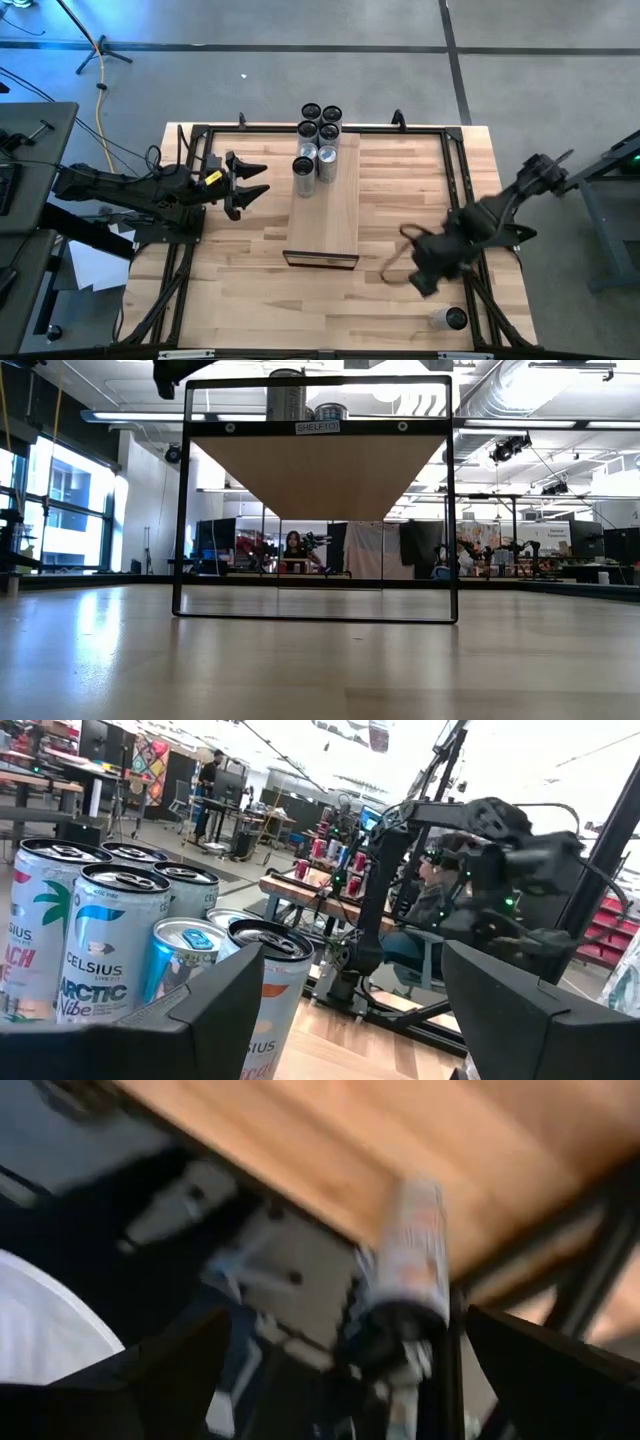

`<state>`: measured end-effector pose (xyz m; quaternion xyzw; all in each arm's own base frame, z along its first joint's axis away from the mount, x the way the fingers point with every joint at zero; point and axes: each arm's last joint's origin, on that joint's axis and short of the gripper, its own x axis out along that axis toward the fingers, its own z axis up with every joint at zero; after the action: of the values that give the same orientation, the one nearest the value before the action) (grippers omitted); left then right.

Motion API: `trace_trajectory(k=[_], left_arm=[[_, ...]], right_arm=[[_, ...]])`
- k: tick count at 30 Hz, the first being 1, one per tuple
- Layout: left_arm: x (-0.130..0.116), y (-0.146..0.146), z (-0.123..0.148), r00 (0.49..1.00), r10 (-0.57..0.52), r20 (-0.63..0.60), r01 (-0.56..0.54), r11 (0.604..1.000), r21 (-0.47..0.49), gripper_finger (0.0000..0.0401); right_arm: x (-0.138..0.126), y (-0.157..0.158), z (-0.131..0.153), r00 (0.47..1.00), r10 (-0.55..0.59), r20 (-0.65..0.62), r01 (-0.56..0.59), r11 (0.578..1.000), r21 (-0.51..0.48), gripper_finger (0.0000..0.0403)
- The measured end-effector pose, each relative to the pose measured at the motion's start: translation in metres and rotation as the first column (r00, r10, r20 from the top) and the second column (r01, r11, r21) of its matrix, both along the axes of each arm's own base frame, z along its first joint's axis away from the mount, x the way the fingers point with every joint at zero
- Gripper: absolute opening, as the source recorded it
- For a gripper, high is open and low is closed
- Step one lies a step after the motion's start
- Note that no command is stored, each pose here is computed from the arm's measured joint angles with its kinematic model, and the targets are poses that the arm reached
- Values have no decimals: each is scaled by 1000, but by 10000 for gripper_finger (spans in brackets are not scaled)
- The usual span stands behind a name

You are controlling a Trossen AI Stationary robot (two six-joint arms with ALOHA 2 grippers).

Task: Place canned beverage on shelf
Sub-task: Put the white yellow soda can on the shelf aligned with the white yellow soda can

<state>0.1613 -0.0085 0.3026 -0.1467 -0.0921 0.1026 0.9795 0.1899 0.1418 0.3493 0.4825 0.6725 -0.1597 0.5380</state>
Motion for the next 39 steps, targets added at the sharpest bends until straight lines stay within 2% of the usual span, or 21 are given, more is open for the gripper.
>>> trace_trajectory(k=[2,5,9,15,25,30,39], left_arm=[[0,0,0,1000,-13,3,13,1000,-11,278],[0,-2,0,998,-68,14,69,996,-49,278],[1,-3,0,991,-131,17,132,990,-55,278],[1,-3,0,991,-134,17,135,989,-55,278],[1,-4,0,991,-135,17,135,989,-54,278],[1,-4,0,991,-135,17,136,989,-55,278],[1,-4,0,989,-150,17,151,987,-52,278]], right_arm=[[-9,15,-2,998,3,-64,-2,1000,16,392],[-22,34,-5,990,-45,-137,44,999,-13,392],[-38,55,-11,971,-152,-187,136,986,-97,392],[-53,78,-22,922,-285,-261,240,952,-191,392],[-44,96,-44,926,-292,-238,242,946,-216,392],[-44,98,-69,919,-277,-282,225,953,-204,392],[-42,97,-104,921,-279,-272,233,954,-190,392]])
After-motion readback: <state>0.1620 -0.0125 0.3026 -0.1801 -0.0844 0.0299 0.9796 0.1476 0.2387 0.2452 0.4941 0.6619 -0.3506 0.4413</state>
